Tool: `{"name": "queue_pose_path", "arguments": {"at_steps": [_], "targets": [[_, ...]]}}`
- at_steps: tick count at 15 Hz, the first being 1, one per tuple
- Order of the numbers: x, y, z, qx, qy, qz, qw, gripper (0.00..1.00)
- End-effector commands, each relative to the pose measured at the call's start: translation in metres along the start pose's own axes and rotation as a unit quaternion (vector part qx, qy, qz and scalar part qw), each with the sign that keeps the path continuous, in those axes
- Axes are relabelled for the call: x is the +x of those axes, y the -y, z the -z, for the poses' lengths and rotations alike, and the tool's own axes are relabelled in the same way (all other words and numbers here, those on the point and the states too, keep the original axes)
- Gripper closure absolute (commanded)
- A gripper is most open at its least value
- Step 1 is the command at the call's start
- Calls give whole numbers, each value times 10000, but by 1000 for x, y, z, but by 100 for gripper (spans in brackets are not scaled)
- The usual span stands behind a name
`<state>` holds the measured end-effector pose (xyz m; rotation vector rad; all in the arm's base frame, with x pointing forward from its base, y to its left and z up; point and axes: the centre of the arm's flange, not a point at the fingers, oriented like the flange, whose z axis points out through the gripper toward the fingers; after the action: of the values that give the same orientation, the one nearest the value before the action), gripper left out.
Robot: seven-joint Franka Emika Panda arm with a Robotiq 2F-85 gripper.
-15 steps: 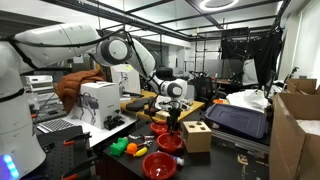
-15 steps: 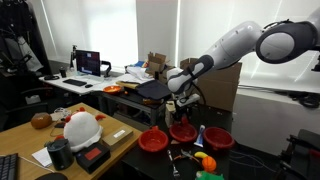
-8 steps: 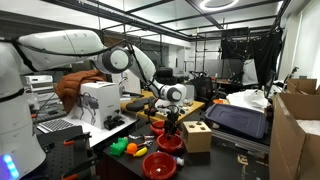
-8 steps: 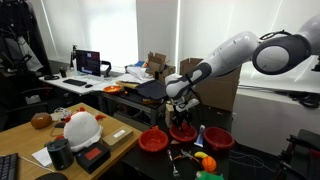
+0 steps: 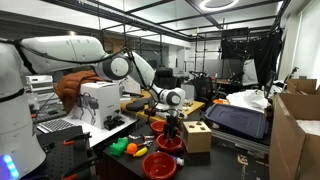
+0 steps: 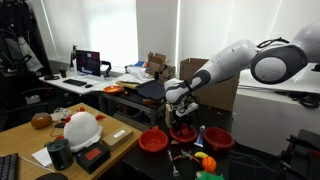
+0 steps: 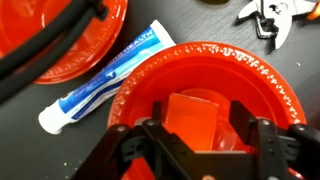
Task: Put the red block and orange toy into separate bowls
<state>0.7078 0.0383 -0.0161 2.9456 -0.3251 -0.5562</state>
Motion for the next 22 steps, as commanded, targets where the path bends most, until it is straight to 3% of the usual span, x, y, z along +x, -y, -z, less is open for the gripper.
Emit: {"name": "queue_pose_path", "arguments": {"at_steps": [1, 8, 11, 14, 17, 22], "targets": [[3, 5, 17, -65, -98, -62, 9999, 1], [-27, 3, 68, 121, -280, 304, 9991, 0], [-41, 5, 80, 249, -379, 770, 9960, 0], [-62, 22, 79, 192, -530, 1447, 9879, 0], [-86, 45, 72, 212, -654, 2152, 9741, 0], [-136, 70, 65, 338, -603, 2860, 9557, 0]]}}
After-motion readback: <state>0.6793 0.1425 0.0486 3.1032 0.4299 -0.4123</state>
